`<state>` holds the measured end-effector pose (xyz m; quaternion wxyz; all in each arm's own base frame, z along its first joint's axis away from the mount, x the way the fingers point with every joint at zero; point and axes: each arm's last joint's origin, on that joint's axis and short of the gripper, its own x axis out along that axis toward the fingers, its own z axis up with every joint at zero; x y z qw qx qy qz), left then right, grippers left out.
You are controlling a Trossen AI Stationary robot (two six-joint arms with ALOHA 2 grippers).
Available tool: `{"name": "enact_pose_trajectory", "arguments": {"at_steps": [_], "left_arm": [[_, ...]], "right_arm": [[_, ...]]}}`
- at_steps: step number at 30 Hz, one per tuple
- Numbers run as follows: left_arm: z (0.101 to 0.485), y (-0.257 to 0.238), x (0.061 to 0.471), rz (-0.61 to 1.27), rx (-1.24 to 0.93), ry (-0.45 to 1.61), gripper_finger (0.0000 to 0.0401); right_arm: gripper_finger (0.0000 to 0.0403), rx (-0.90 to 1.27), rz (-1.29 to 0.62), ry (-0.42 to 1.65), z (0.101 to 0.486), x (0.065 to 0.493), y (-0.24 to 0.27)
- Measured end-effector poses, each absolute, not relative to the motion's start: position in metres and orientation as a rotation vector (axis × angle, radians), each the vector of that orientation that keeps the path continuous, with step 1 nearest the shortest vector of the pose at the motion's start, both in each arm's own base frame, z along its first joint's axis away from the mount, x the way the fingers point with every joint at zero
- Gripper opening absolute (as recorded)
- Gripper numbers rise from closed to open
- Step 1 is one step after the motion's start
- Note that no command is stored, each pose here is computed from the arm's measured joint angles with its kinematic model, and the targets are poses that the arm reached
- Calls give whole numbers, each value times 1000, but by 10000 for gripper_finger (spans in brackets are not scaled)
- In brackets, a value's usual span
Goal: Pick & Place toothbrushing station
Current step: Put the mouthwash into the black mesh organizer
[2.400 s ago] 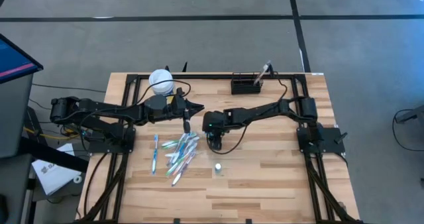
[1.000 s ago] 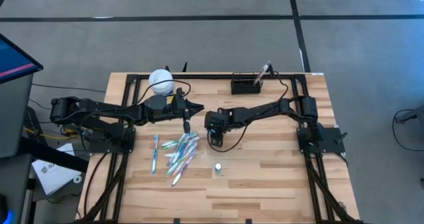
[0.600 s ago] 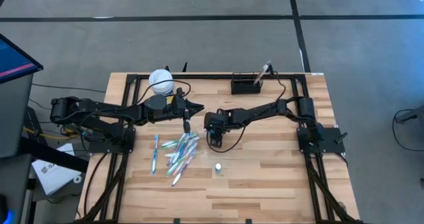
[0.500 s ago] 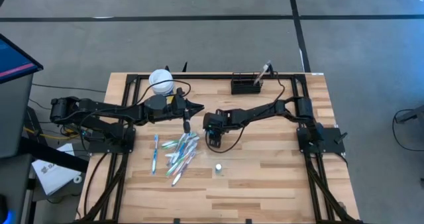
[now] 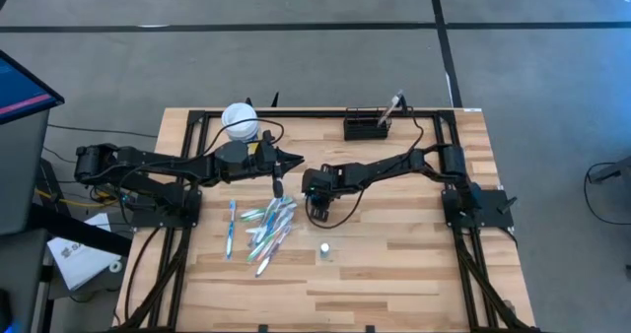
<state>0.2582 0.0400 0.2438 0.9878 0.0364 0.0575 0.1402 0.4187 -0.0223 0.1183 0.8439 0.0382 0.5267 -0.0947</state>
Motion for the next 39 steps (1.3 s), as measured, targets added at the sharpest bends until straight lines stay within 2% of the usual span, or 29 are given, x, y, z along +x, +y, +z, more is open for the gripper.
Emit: {"name": "enact_pose_trajectory", "arguments": {"at_steps": [7,16,26,39], "left_arm": [[244,40,258,282,73,115,31],[244,40,258,281,73,115,31],[244,40,258,282,73,116,31],[243,40,258,281,73,120,31]], "right_arm": [[129,80,-201,1108,121,418,-22],[89,64,-205,1116,130,413,-26],[82,79,-249,1098,137,411,-45],[82,40,-351,995,184,395,-63]]}}
